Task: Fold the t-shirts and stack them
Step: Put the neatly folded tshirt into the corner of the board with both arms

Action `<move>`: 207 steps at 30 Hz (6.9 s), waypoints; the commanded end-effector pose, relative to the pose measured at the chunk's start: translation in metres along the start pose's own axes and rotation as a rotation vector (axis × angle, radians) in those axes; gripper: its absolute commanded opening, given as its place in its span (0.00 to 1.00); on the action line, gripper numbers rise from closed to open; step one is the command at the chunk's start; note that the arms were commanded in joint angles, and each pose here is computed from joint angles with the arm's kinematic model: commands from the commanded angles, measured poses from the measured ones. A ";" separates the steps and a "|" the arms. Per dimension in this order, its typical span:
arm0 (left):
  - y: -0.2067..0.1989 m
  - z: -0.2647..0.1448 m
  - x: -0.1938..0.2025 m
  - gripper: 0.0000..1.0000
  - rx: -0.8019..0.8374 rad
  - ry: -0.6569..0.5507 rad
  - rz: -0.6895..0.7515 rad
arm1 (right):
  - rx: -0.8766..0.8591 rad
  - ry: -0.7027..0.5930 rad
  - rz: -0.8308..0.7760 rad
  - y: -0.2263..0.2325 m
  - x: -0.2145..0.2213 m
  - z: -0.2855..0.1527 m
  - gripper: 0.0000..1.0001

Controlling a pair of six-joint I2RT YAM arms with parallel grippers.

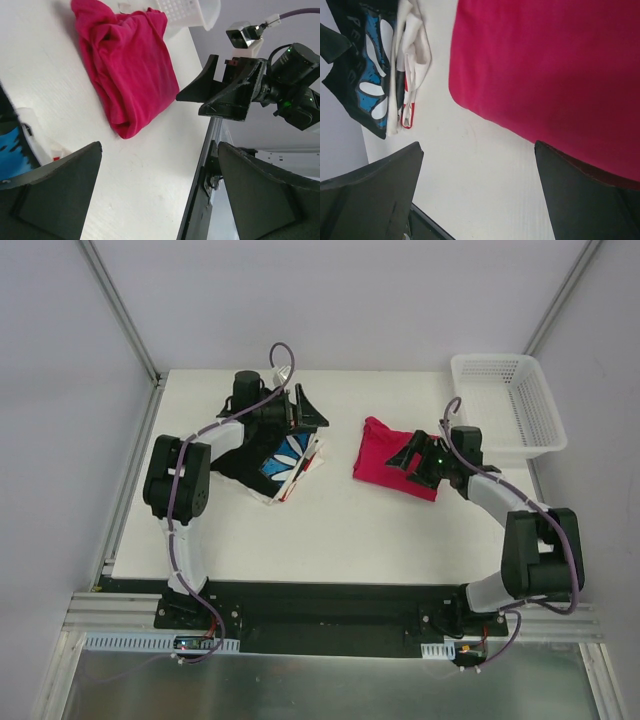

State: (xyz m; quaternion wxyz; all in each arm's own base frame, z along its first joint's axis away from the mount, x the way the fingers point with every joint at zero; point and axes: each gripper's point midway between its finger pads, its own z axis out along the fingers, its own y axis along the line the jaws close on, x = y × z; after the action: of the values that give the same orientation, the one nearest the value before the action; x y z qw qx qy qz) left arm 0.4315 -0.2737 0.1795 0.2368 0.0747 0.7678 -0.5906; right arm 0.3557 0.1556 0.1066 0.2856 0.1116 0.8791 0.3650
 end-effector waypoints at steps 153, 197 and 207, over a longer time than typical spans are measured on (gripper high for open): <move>0.055 0.061 0.132 0.67 -0.353 0.293 0.205 | 0.062 0.028 0.205 -0.022 0.004 0.006 0.63; -0.061 -0.043 0.080 0.96 -0.580 -0.121 0.465 | 0.009 0.225 0.204 0.014 0.058 0.094 0.01; -0.058 -0.068 0.092 0.98 -0.626 -0.172 0.436 | 0.084 0.355 0.178 0.001 0.124 0.048 0.01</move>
State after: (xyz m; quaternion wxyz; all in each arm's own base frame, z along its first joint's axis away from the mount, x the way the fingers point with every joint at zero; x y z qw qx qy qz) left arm 0.3156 -0.2515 0.2051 0.4307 0.1352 0.8484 -0.2765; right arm 0.3155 0.2370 0.0243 0.1155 0.1541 0.9067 0.3752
